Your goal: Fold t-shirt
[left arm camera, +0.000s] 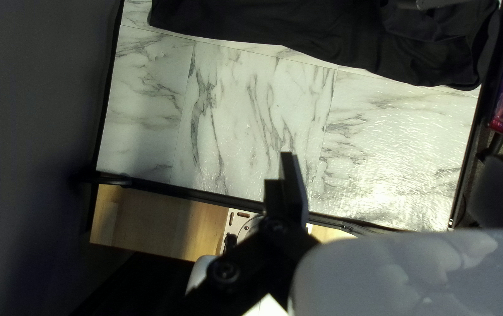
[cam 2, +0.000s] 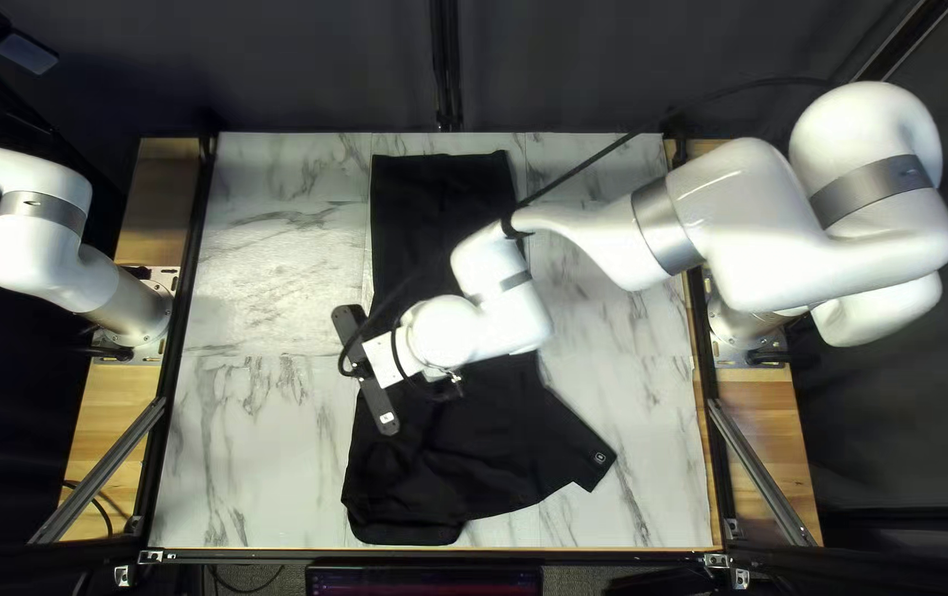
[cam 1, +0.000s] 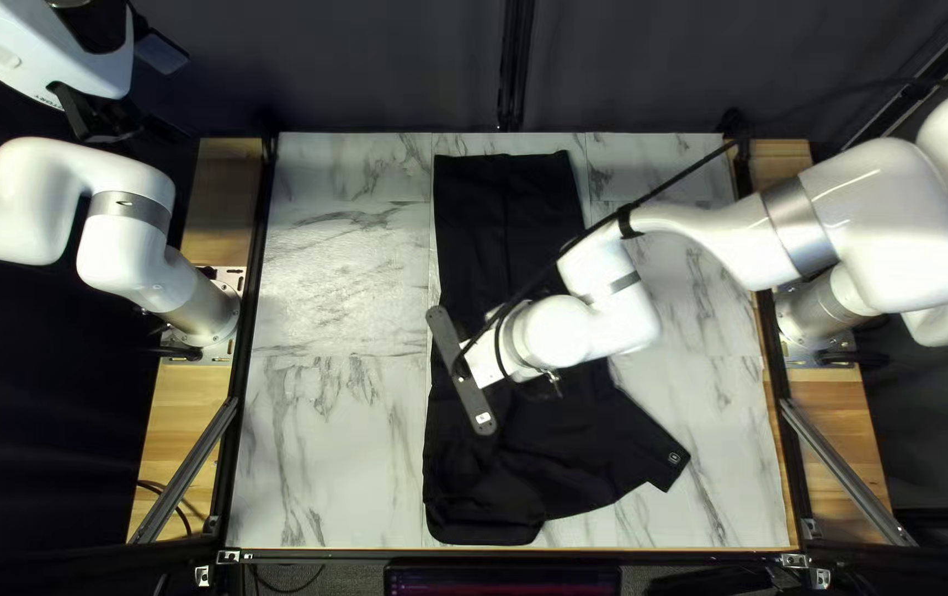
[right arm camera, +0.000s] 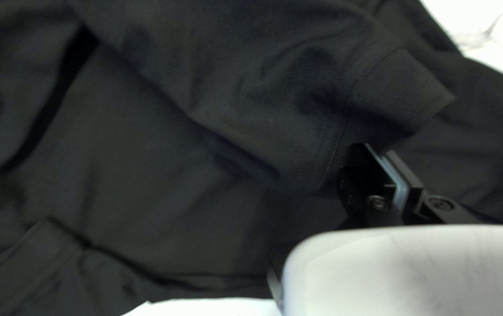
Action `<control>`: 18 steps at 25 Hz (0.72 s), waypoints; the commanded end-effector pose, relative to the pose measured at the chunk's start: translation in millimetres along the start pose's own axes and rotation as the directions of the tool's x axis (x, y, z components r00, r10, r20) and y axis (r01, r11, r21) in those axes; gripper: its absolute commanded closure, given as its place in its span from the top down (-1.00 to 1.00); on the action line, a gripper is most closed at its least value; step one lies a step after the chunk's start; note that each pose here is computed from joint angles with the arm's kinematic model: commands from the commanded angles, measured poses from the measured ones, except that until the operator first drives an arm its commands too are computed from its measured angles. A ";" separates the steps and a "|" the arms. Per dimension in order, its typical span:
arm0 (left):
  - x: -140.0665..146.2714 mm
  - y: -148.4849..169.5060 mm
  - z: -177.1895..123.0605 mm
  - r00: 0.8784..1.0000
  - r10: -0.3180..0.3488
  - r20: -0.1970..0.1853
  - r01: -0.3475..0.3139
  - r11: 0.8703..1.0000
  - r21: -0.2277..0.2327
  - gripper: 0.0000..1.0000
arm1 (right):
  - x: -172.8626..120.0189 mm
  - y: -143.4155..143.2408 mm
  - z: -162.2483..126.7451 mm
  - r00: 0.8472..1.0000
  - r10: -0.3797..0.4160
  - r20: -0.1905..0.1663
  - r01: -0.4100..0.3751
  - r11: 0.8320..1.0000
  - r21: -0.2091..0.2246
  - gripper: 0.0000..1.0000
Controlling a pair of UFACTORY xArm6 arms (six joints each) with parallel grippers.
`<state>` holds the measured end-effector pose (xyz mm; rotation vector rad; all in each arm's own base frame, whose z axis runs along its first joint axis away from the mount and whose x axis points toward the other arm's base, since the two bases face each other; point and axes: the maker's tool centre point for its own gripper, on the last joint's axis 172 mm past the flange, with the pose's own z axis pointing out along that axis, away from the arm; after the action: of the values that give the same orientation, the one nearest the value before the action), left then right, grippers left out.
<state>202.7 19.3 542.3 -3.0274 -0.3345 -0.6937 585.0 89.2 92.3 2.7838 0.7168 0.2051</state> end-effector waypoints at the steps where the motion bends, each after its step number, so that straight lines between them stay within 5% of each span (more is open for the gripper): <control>1: 0.0 0.0 0.0 1.000 0.000 0.000 0.000 1.000 0.000 1.00 | 7.4 1.5 13.5 1.000 -0.016 -0.006 0.016 1.000 0.006 -1.00; 11: 0.0 0.0 0.0 1.000 0.000 0.000 0.000 1.000 0.000 1.00 | 11.6 1.8 25.3 0.999 -0.033 -0.007 0.034 0.999 0.020 -1.00; 12: 0.0 0.0 0.0 1.000 0.000 0.000 0.000 1.000 0.000 1.00 | 12.2 1.6 26.0 0.999 -0.034 -0.007 0.035 0.999 0.021 0.56; 13: 0.0 0.0 0.0 1.000 0.000 0.000 0.000 1.000 0.000 1.00 | 14.2 0.2 29.1 0.999 -0.039 -0.007 0.039 0.999 0.027 1.00; 18: 0.0 0.0 0.0 1.000 0.000 0.000 0.000 1.000 0.000 1.00 | 13.8 -2.0 21.5 0.999 -0.039 -0.015 0.040 0.999 0.030 1.00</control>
<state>202.7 19.3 542.3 -3.0274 -0.3345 -0.6937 602.4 91.4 67.6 2.7976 0.7849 0.2027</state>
